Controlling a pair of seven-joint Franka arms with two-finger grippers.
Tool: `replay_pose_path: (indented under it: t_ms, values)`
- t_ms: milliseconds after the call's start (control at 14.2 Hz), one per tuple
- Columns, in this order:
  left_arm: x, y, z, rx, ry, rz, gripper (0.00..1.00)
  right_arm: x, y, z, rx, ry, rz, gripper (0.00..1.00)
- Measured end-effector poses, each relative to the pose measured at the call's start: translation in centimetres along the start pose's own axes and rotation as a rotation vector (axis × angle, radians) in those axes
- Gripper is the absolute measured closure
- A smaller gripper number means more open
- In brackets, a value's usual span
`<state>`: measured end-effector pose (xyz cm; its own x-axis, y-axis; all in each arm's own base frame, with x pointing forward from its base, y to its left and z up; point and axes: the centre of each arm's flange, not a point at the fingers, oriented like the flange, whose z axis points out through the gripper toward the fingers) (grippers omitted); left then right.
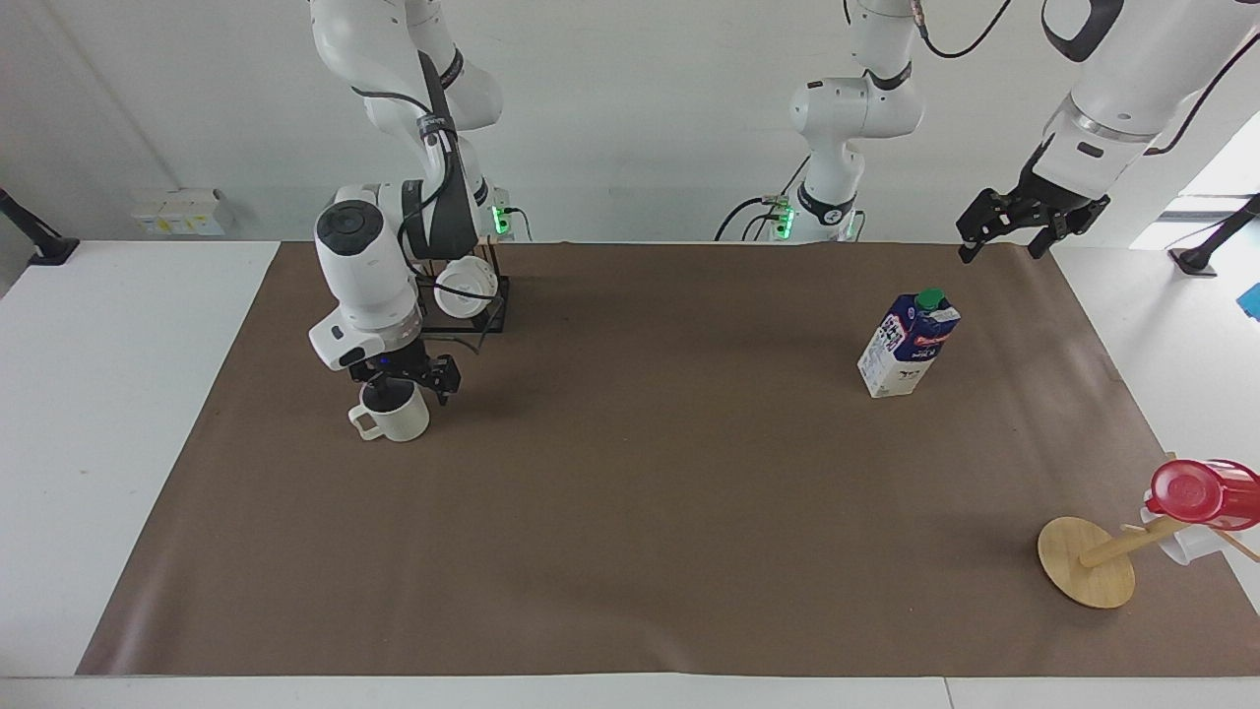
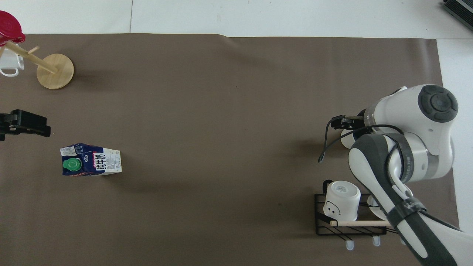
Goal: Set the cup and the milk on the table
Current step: 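Move the right gripper down onto the white mug's rim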
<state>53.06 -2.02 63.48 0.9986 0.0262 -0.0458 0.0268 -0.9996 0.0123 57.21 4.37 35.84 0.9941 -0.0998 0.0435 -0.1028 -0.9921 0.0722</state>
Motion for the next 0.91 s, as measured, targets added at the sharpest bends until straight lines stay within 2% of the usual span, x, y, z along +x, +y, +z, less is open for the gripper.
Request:
replay_pose_path:
  t_ms: [351,421,632,773,913]
  values:
    - [0.0,0.0,0.1,0.000,-0.002,0.000,0.00,-0.6,0.0,2.4,-0.005,-0.012,-0.037,0.01]
    - [0.0,0.0,0.1,0.000,-0.002,0.000,0.00,-0.5,0.1,2.4,-0.005,-0.013,-0.044,0.06]
    - [0.0,0.0,0.1,0.000,-0.003,0.000,0.00,-0.5,0.5,2.4,-0.005,-0.013,-0.047,0.38]
    - [0.0,0.0,0.2,0.000,-0.004,0.001,0.00,-0.3,0.7,2.2,-0.004,-0.009,-0.042,0.64]
    - [-0.1,0.0,0.3,0.000,-0.006,0.001,0.00,0.1,1.0,1.6,0.009,0.002,-0.025,0.83]
